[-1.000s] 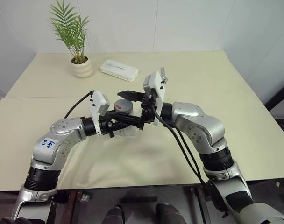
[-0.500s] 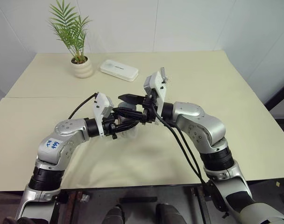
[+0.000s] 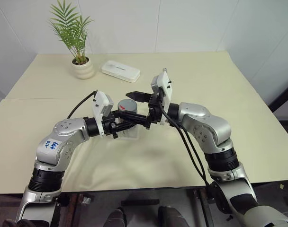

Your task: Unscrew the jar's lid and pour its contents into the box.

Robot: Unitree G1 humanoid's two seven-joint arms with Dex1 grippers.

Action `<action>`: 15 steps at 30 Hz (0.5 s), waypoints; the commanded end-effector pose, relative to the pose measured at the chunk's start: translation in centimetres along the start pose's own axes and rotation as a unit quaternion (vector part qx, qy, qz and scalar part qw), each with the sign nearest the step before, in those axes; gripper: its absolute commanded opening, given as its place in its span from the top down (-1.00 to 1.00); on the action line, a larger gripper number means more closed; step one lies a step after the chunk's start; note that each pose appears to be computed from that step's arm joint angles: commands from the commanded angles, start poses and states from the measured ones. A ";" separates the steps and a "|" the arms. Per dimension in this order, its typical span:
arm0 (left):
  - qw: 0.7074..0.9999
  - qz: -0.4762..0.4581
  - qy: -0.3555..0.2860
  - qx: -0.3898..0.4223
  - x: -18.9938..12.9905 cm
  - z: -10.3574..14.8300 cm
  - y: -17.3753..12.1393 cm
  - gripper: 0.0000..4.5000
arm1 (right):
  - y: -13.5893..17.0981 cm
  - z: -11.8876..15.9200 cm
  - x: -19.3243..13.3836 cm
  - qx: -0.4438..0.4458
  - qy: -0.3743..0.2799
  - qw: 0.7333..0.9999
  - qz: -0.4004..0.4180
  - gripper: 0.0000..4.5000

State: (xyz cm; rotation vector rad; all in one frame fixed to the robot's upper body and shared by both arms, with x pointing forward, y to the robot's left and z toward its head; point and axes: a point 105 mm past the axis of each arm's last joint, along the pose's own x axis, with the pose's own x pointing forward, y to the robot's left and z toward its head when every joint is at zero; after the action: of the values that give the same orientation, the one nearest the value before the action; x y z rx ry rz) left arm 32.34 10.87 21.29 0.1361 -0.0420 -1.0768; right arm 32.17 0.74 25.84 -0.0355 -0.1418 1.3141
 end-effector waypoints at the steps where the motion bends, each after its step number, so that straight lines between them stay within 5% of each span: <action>1: 0.999 -0.006 -0.020 0.033 -0.2 1.7 -0.3 0.14 | 0.3 1.2 0.0 -0.034 -0.005 0.999 0.008 -0.99; 10: 0.999 -0.009 -0.019 0.033 -0.1 1.6 -0.3 0.14 | 0.2 0.9 0.1 -0.028 -0.006 1.000 0.006 -0.99; 15: 0.999 -0.011 -0.021 0.032 0.0 1.8 -0.3 0.14 | 0.6 1.3 0.2 -0.015 -0.026 1.000 0.009 -0.41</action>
State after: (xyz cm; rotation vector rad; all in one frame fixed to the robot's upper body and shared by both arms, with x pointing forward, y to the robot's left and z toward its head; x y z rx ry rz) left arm 32.28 10.82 21.47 0.1386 -0.0473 -1.0861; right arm 32.11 1.07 25.83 -0.0438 -0.1470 1.3222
